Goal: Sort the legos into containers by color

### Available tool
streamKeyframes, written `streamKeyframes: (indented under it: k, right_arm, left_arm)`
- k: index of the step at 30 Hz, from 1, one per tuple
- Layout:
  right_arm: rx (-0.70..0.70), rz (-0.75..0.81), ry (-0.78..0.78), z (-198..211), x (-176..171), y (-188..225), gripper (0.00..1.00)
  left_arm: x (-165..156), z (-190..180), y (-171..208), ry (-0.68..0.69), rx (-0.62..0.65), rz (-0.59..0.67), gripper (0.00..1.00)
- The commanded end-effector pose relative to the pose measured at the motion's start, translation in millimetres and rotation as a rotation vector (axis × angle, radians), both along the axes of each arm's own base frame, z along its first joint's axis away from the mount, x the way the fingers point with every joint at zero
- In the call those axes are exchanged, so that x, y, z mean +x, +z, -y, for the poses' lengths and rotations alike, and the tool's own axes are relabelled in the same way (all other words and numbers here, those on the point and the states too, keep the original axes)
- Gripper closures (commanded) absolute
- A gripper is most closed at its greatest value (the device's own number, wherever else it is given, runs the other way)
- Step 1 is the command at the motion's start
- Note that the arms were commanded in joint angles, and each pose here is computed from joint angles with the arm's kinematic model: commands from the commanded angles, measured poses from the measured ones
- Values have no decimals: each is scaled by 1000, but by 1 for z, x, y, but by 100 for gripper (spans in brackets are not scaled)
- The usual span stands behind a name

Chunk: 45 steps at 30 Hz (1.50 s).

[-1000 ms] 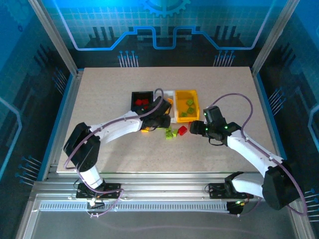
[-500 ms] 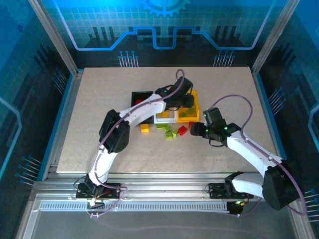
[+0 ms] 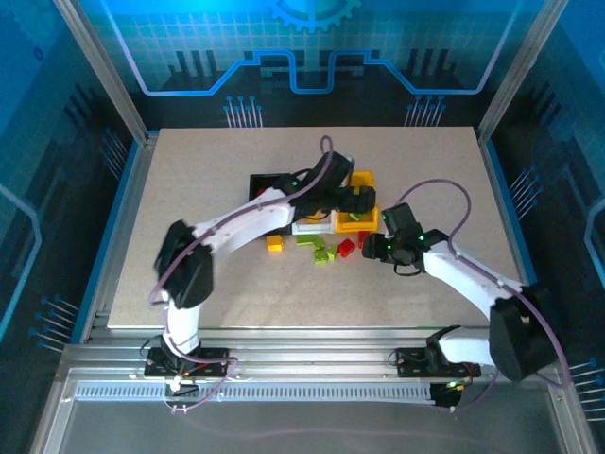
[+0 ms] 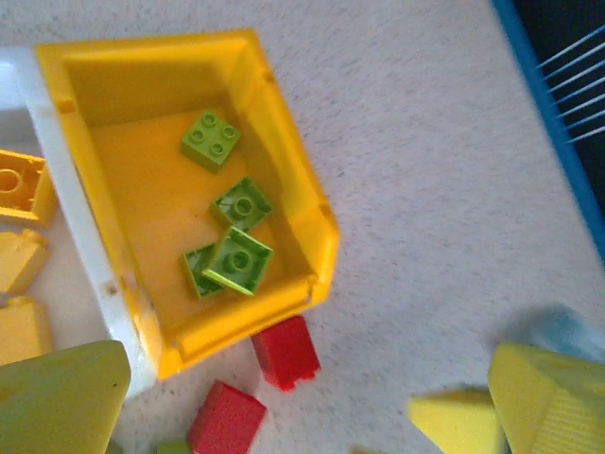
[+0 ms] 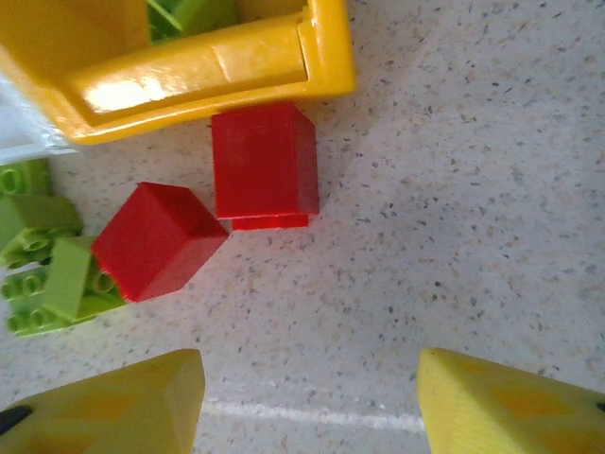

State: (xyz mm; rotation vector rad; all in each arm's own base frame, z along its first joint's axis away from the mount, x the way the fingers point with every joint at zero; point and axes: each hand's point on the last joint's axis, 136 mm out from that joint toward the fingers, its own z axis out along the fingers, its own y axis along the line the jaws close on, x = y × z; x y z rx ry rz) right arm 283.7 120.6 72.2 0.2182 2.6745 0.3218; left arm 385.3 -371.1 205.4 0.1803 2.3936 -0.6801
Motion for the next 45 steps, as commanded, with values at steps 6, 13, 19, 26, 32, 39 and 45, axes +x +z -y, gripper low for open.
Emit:
streamKeyframes:
  k: [6, 13, 19, 26, 32, 39, 45]
  right_arm:
    - [-6, 30, -17, -8, 51, -5, 36]
    - [-25, -5, -16, -14, 70, -19, 36]
    - [-72, -69, -21, -9, 64, -39, 43]
    - [-125, -68, -19, -1, 57, -39, 68]
    - [-156, 67, 101, -26, 48, 12, 78]
    - [-32, 191, 425, -140, 43, 71, 78]
    - [35, 219, 559, -229, 64, 80, 78]
  left_arm:
    - [-58, -69, 1, 85, -21, 32, 1]
    - [-98, -129, -33, 182, 45, -9, 1]
    - [-113, -153, -52, 226, 90, -38, 1]
    - [-115, -177, -60, 298, 148, -28, 1]
    - [-118, -216, -78, 413, 220, -67, 1]
    - [-140, -259, -95, 549, 238, -99, 1]
    - [-153, -272, -98, 565, 239, -110, 1]
